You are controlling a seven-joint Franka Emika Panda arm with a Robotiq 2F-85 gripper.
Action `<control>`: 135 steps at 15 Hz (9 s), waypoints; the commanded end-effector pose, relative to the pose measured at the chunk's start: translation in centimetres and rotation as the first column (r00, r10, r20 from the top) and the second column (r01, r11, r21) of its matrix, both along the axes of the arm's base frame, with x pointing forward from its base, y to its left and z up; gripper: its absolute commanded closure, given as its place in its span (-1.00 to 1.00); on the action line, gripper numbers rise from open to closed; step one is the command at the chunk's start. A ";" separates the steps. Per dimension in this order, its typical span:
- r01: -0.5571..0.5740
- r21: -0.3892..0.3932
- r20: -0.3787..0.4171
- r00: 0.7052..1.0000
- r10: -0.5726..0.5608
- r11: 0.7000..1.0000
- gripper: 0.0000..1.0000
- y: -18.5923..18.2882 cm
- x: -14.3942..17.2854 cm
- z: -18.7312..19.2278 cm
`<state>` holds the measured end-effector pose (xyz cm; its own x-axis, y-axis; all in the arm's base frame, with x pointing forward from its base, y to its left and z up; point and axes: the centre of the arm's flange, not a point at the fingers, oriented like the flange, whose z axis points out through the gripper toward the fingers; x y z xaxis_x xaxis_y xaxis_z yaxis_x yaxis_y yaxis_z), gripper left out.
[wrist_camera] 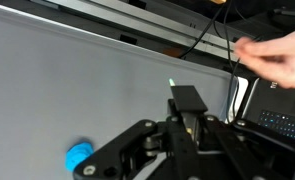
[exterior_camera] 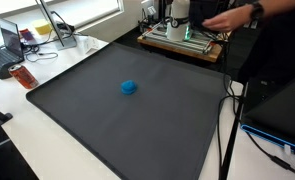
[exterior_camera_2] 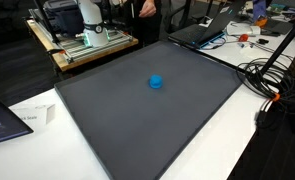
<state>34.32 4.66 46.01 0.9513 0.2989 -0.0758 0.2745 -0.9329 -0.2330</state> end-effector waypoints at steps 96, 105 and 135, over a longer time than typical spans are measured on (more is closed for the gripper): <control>0.318 -0.635 0.021 0.918 -0.395 0.704 0.94 8.8 38.7 -18.2; 0.442 -0.407 -0.102 0.848 -0.521 0.799 0.94 -0.9 38.1 -14.5; 0.582 0.186 -0.306 0.800 -0.516 0.792 0.94 -21.2 29.9 -16.5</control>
<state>68.20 -16.51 29.47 0.9103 -0.2453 -0.3334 -0.3716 -0.8390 -0.3974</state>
